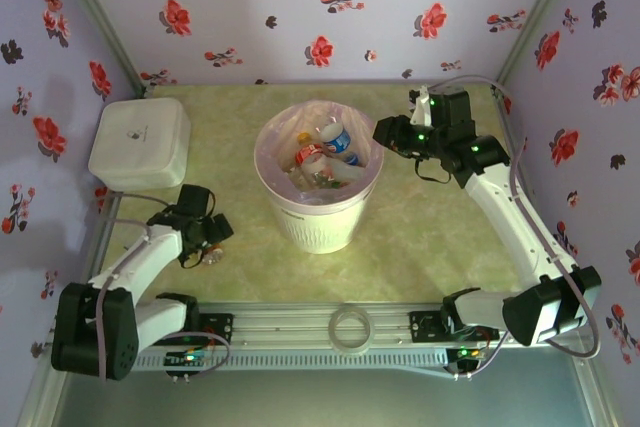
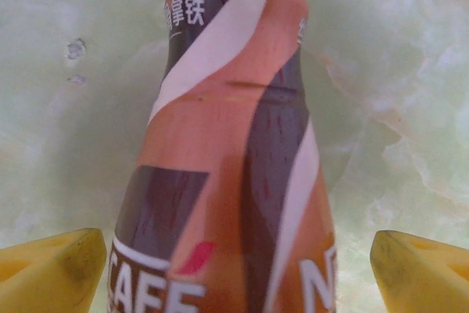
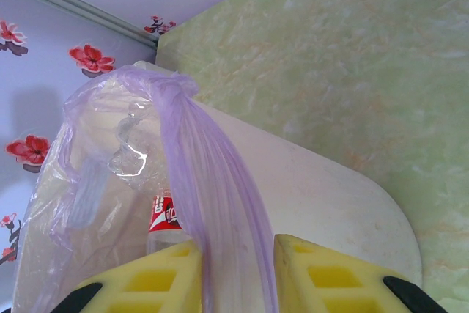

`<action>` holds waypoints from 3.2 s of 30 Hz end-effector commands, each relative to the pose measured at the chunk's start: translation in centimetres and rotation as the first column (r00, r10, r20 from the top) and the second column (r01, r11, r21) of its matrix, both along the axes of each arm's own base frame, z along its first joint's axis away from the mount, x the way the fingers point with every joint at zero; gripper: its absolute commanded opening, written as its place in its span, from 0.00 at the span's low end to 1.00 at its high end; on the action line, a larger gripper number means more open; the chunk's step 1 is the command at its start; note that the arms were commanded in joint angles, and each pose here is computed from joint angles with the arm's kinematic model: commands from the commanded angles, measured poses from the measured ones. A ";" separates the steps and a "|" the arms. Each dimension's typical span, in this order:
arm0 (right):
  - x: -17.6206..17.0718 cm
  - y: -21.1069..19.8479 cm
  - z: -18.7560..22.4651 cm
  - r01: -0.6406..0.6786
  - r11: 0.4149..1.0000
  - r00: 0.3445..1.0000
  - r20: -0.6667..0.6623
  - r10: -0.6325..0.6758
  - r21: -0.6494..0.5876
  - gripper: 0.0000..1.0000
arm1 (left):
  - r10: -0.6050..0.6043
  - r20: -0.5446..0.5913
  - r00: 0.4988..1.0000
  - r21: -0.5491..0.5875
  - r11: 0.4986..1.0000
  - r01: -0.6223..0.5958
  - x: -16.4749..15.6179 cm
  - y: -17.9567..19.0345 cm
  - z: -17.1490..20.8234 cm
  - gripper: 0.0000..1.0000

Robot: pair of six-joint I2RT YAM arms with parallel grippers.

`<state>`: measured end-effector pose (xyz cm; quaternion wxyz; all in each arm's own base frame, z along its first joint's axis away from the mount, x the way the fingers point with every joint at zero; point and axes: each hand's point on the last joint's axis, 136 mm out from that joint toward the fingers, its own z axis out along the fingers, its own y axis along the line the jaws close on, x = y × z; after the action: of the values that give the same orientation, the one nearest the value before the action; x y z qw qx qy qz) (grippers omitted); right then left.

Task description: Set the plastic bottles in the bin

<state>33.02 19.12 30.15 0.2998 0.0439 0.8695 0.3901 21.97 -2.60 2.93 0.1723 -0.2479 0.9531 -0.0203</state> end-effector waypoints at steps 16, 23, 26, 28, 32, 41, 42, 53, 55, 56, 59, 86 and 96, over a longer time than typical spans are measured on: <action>0.5 -0.8 0.0 0.032 0.999 0.999 0.016 -0.031 -0.012 0.29 | -0.009 0.046 0.999 -0.023 1.000 0.010 1.8 -1.1 1.0 0.61; 0.5 -0.9 0.0 0.035 0.999 0.999 0.016 -0.034 -0.013 0.29 | -0.032 0.074 0.997 -0.007 0.999 0.032 2.7 -1.0 2.7 0.56; 0.4 -0.9 0.0 0.035 0.999 0.999 0.014 -0.035 -0.014 0.29 | -0.033 0.100 0.994 -0.006 0.999 0.034 3.1 -1.0 3.9 0.54; 0.4 -1.0 0.1 0.036 0.999 0.999 0.015 -0.036 -0.016 0.29 | -0.052 0.138 0.989 -0.003 0.999 0.052 3.7 -1.2 5.4 0.53; 0.4 -1.0 0.1 0.035 0.999 0.999 0.013 -0.035 -0.018 0.29 | -0.151 0.228 0.962 0.061 0.988 0.141 6.5 -1.5 10.7 0.46; 0.3 -1.1 0.5 0.046 0.999 0.999 0.016 -0.046 -0.016 0.29 | -0.318 0.445 0.837 0.186 0.947 0.262 11.6 -2.7 26.7 0.11; 0.3 -1.2 0.4 0.048 0.999 0.999 0.013 -0.048 -0.018 0.29 | -0.328 0.482 0.813 0.194 0.944 0.266 11.8 -2.9 28.7 0.07; 0.2 -1.3 0.6 0.059 0.998 0.998 0.015 -0.058 -0.023 0.29 | -0.611 0.617 0.496 0.309 0.768 0.561 10.0 -12.6 40.7 0.00; 0.1 -1.2 0.6 0.060 0.998 0.998 0.017 -0.060 -0.025 0.30 | -0.696 0.590 0.410 0.337 0.673 0.658 9.2 -15.9 40.5 0.00; 0.1 -1.2 0.6 0.059 0.998 0.998 0.017 -0.059 -0.025 0.30 | -0.730 0.572 0.374 0.355 0.632 0.689 8.9 -17.1 40.3 0.00; 0.1 -1.2 0.7 0.060 0.998 0.998 0.016 -0.060 -0.027 0.30 | -0.833 0.487 0.263 0.423 0.488 0.763 8.0 -20.3 39.0 0.00; 0.0 -1.2 0.6 0.051 0.998 0.998 0.024 -0.050 -0.031 0.30 | -0.969 0.126 -0.213 0.261 -0.175 0.949 3.7 -28.2 28.0 0.00; -0.1 -1.2 0.6 0.049 0.998 0.999 0.025 -0.048 -0.031 0.30 | -0.974 0.076 -0.215 0.212 -0.195 0.958 5.0 -27.9 25.6 0.00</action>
<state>33.00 18.81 30.37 0.3075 0.0473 0.8691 0.3846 27.29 -30.67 28.70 0.2153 0.5720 0.7802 -0.1329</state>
